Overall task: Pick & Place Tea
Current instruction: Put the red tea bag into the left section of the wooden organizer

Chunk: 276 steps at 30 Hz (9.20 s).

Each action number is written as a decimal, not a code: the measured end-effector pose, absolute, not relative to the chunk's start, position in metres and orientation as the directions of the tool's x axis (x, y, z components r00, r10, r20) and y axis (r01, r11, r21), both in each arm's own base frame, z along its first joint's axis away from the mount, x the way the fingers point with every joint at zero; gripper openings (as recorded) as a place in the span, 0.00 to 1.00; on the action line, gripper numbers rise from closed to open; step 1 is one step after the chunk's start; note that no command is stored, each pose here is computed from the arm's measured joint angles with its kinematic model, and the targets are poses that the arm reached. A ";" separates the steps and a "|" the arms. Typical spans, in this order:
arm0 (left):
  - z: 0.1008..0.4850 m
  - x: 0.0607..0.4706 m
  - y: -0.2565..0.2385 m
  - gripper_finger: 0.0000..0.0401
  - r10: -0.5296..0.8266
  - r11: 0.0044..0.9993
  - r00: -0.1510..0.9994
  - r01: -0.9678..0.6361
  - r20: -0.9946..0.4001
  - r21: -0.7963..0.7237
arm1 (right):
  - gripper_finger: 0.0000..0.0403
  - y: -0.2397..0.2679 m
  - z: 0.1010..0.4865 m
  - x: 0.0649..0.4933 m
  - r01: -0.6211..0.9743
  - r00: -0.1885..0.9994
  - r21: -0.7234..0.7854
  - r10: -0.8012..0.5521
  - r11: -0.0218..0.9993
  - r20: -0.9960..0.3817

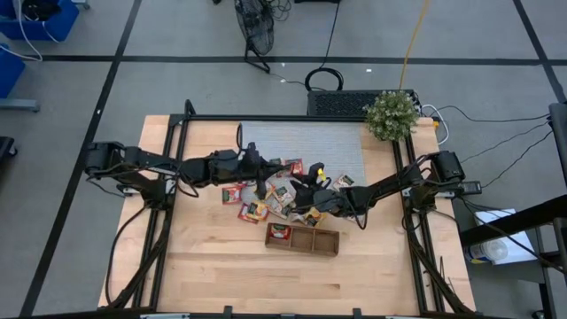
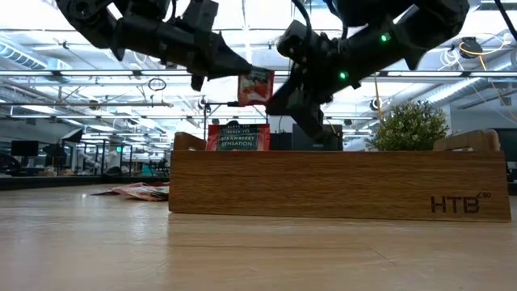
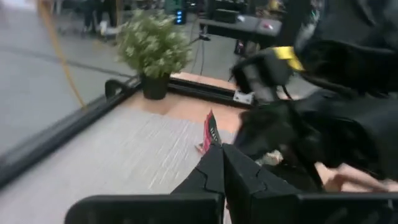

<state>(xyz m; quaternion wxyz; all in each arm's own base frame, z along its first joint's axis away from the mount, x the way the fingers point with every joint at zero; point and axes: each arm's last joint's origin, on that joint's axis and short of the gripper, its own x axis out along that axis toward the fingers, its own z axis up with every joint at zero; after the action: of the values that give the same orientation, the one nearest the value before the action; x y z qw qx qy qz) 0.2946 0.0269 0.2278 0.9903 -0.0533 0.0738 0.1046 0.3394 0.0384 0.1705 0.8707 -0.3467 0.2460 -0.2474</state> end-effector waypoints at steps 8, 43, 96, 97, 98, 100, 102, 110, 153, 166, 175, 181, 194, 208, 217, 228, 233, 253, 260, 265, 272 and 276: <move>0.224 0.289 -0.018 0.00 -0.031 0.986 0.968 0.071 -0.250 0.153 | 0.31 0.034 0.176 0.306 0.346 0.745 -0.605 -0.602 0.717 -0.287; 0.146 0.291 -0.092 0.00 -0.249 0.939 0.940 0.293 -0.234 0.180 | 0.24 0.015 0.193 0.223 0.542 0.791 -0.334 -0.602 0.772 -0.108; 0.167 0.291 -0.086 0.36 -0.113 0.984 0.989 0.124 -0.096 0.125 | 0.24 0.013 0.191 0.224 0.501 0.812 -0.347 -0.569 0.793 -0.129; 0.173 0.290 -0.086 0.36 -0.113 0.984 0.990 0.123 -0.079 0.127 | 0.24 0.011 0.191 0.226 0.462 0.833 -0.348 -0.533 0.816 -0.146; 0.178 0.288 -0.085 0.36 -0.114 0.984 0.992 0.121 -0.061 0.133 | 0.24 0.009 0.190 0.228 0.424 0.847 -0.340 -0.501 0.839 -0.180; 0.189 0.285 -0.084 0.36 -0.113 0.979 0.993 0.118 -0.041 0.167 | 0.24 0.002 0.191 0.234 0.349 0.860 -0.300 -0.430 0.888 -0.273; 0.199 0.280 -0.082 0.36 -0.106 0.970 0.994 0.111 -0.036 0.216 | 0.24 -0.008 0.194 0.244 0.300 0.849 -0.260 -0.381 0.918 -0.365; 0.227 0.264 -0.072 0.36 0.042 0.972 0.999 -0.039 -0.005 0.234 | 0.28 -0.040 0.179 0.300 0.089 0.742 -0.241 -0.226 0.966 -0.631; 0.215 0.268 -0.045 0.36 0.180 0.983 0.974 -0.173 -0.136 0.058 | 0.01 -0.023 0.163 0.365 -0.066 0.553 -0.761 -0.611 0.646 -0.567; 0.216 0.269 -0.029 0.36 0.283 0.949 0.951 -0.297 -0.127 -0.103 | 0.00 0.026 0.160 0.351 0.004 0.724 -0.949 -0.655 0.316 -0.215; 0.216 0.270 -0.009 0.36 0.382 0.874 0.916 -0.402 -0.125 -0.273 | 0.00 0.037 0.163 0.347 0.074 0.796 -0.946 -0.591 0.315 -0.134; 0.210 0.273 0.002 0.36 0.417 0.827 0.897 -0.441 -0.144 -0.350 | 0.00 0.038 0.164 0.347 0.086 0.815 -0.935 -0.563 0.344 -0.132; 0.210 0.276 0.005 0.36 0.398 0.793 0.909 -0.410 -0.127 -0.451 | 0.00 0.038 0.166 0.348 0.108 0.822 -0.930 -0.557 0.352 -0.115; 0.210 0.277 0.005 0.36 0.358 0.803 0.926 -0.369 -0.116 -0.468 | 0.00 0.038 0.166 0.348 0.113 0.823 -0.927 -0.557 0.359 -0.115; 0.192 0.290 0.005 0.36 0.348 0.801 0.932 -0.351 -0.101 -0.485 | 0.00 0.038 0.167 0.348 0.125 0.824 -0.922 -0.557 0.366 -0.109; 0.198 0.289 0.007 0.36 0.353 0.820 0.934 -0.337 -0.054 -0.462 | 0.00 0.038 0.167 0.348 0.125 0.823 -0.922 -0.558 0.365 -0.109; 0.198 0.290 0.009 0.32 0.320 0.829 0.946 -0.310 -0.059 -0.466 | 0.00 0.038 0.167 0.348 0.126 0.823 -0.922 -0.558 0.365 -0.109; 0.209 0.282 -0.035 0.01 0.069 0.969 0.997 -0.057 -0.044 0.242 | 0.17 0.041 0.161 0.327 0.367 0.753 -0.726 -0.644 0.582 -0.136; 0.205 0.275 -0.063 0.00 -0.262 0.942 0.957 0.281 -0.122 0.184 | 0.17 0.032 0.176 0.296 0.450 0.752 -0.635 -0.650 0.628 -0.109; 0.196 0.277 -0.077 0.00 -0.264 0.947 0.955 0.283 -0.135 0.149 | 0.17 0.027 0.187 0.279 0.508 0.751 -0.557 -0.654 0.657 -0.086; 0.174 0.284 -0.092 0.00 -0.282 0.945 0.950 0.299 -0.135 0.130 | 0.17 0.025 0.188 0.268 0.517 0.769 -0.500 -0.634 0.694 -0.084; 0.157 0.291 -0.094 0.00 -0.285 0.945 0.947 0.303 -0.147 0.120 | 0.17 0.025 0.187 0.268 0.498 0.785 -0.499 -0.613 0.709 -0.089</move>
<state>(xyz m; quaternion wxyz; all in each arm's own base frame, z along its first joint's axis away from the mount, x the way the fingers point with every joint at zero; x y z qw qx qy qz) 0.2909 -0.0939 0.1565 0.9841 0.0708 0.0642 -0.1494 0.2684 0.0255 0.1871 0.9160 -0.2309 0.1249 -0.3033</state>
